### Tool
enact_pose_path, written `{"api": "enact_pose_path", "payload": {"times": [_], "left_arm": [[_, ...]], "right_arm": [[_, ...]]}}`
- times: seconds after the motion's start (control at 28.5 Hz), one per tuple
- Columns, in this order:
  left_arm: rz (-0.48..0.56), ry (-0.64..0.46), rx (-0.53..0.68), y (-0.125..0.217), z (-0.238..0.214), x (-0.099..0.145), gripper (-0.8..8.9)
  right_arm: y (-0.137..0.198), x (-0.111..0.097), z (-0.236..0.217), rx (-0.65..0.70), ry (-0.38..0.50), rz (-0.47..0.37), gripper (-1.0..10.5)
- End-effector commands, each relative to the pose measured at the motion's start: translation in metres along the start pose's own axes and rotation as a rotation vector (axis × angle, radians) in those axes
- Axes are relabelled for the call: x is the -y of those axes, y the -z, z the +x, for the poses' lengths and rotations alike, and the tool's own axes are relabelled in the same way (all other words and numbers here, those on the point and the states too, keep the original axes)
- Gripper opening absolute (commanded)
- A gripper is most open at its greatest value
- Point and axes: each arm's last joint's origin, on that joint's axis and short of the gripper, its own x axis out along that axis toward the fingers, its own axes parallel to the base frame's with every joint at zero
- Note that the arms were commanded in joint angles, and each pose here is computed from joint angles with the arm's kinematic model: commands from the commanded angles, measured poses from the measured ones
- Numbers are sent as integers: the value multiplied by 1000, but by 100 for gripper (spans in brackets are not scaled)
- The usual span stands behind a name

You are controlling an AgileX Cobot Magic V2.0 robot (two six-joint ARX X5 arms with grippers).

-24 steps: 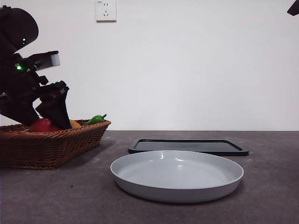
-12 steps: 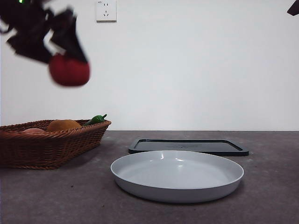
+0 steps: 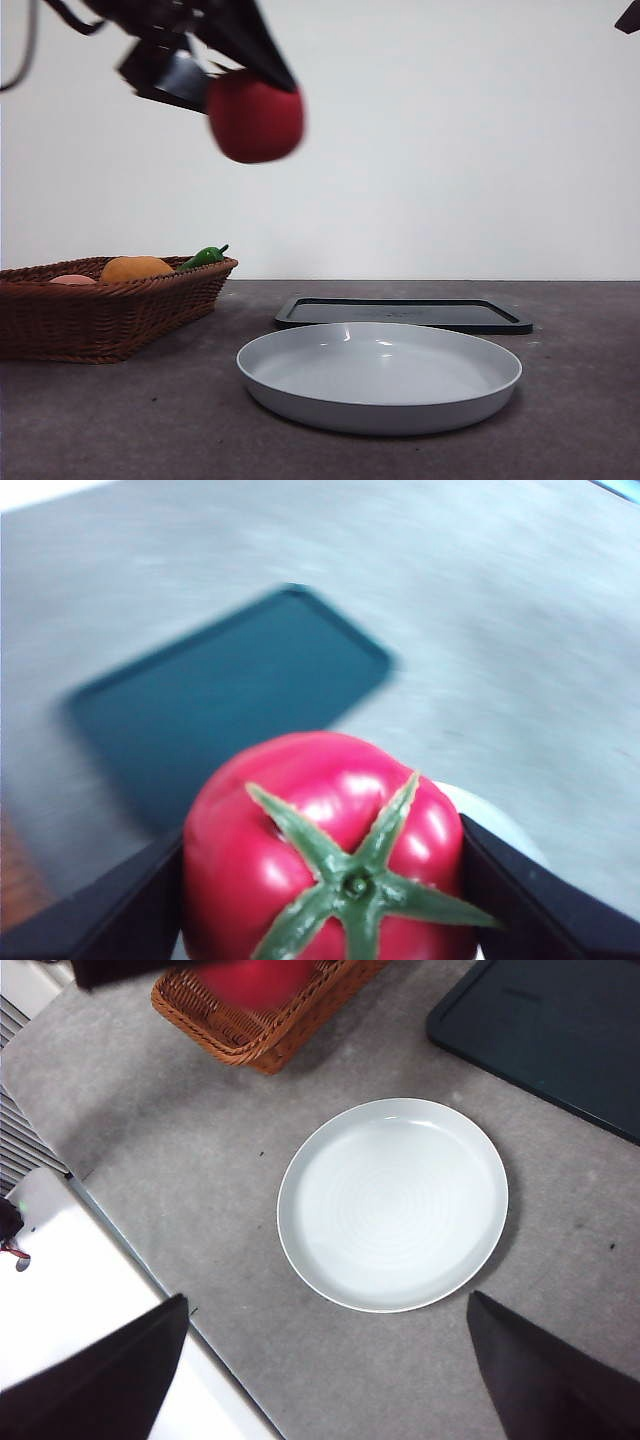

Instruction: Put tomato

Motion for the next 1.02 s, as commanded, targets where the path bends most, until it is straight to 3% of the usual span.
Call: {"api": "enact_pose_path", "payload": {"times": [0.04, 0.46, 0.67, 0.88, 1.02], "left_arm": [[19, 45, -11, -1, 20, 10, 303], [54, 172, -176, 39, 104, 39, 304], [36, 184, -274, 67, 135, 37, 303], [30, 185, -297, 73, 140, 36, 314], [25, 185, -301, 73, 140, 36, 458]], "right_arm": [[-4, -2, -2, 15, -3, -11, 444], [-4, -2, -2, 14, -3, -10, 444], [-4, -2, -2, 9, -3, -7, 444], [-4, -2, -2, 8, -3, -6, 444], [-4, -2, -2, 8, -3, -6, 444]]}}
